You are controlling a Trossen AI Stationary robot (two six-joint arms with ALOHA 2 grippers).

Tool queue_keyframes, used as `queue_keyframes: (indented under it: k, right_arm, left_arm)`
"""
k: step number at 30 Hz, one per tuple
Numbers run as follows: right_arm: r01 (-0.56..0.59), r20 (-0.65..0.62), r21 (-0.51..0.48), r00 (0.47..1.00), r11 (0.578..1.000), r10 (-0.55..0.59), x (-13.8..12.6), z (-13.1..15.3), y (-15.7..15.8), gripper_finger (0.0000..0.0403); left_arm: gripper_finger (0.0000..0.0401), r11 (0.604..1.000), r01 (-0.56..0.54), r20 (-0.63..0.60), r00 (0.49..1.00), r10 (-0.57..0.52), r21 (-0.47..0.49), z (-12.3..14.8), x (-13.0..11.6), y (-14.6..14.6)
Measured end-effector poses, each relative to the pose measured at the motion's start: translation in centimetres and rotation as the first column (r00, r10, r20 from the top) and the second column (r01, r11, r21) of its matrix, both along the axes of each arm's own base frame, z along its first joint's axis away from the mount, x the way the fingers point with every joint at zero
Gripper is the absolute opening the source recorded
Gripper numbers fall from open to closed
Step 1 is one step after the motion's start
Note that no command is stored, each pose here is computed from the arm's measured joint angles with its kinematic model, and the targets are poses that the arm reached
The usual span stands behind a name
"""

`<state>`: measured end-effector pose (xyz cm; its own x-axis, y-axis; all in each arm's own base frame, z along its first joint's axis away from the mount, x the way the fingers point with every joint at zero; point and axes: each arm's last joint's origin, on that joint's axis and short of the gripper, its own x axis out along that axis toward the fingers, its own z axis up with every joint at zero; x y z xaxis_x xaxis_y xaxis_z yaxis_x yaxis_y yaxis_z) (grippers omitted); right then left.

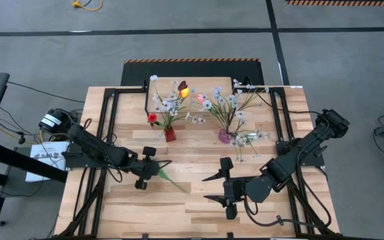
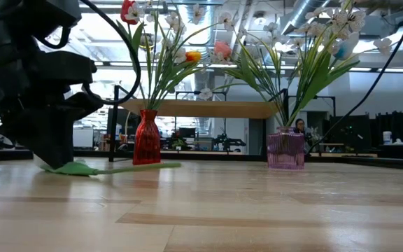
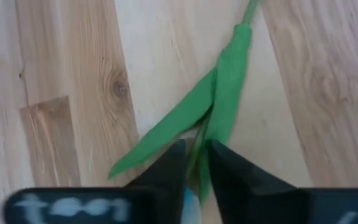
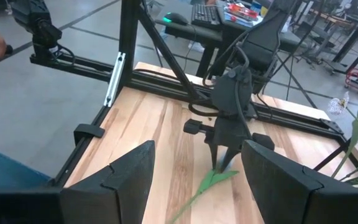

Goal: Pick and place flowers into a vace then onto a shelf
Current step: Put the white tulip into the red vase

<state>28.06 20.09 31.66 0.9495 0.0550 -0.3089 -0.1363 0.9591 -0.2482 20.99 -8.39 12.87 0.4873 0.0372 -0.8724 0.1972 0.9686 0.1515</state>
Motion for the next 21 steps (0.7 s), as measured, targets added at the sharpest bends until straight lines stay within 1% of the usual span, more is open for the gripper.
queue_keyframes:
  k: [3,4,9,12,18,21]
  right_arm:
    - [0.0,0.0,0.0,1.0,1.0,0.0,0.0,0.0,0.0,0.0232]
    - [0.0,0.0,0.0,1.0,1.0,0.0,0.0,0.0,0.0,0.0232]
    - [0.0,0.0,0.0,1.0,1.0,0.0,0.0,0.0,0.0,0.0232]
    - [0.0,0.0,0.0,1.0,1.0,0.0,0.0,0.0,0.0,0.0232]
    - [0.001,0.001,0.001,1.0,1.0,-0.001,0.0,0.0,0.0,0.0232]
    - [0.002,0.002,0.001,1.0,1.0,-0.002,0.0,0.0,0.0,0.0232]
  left_arm:
    - [0.0013,1.0,0.0,-0.003,1.0,0.0,0.0,0.0,0.0,0.0]
    - [0.0008,1.0,0.0,-0.003,1.0,0.0,0.001,0.0,0.0,0.0]
    - [0.0003,1.0,-0.006,0.005,1.0,0.006,0.013,0.0,-0.1,-0.1]
    - [0.0002,0.999,-0.002,-0.005,1.0,0.002,0.04,0.5,0.0,-0.6]
    - [0.0,0.99,0.014,-0.012,1.0,-0.012,0.138,3.2,0.4,-2.4]
    - [0.0,0.985,0.024,-0.011,1.0,-0.022,0.169,4.8,0.5,-3.5]
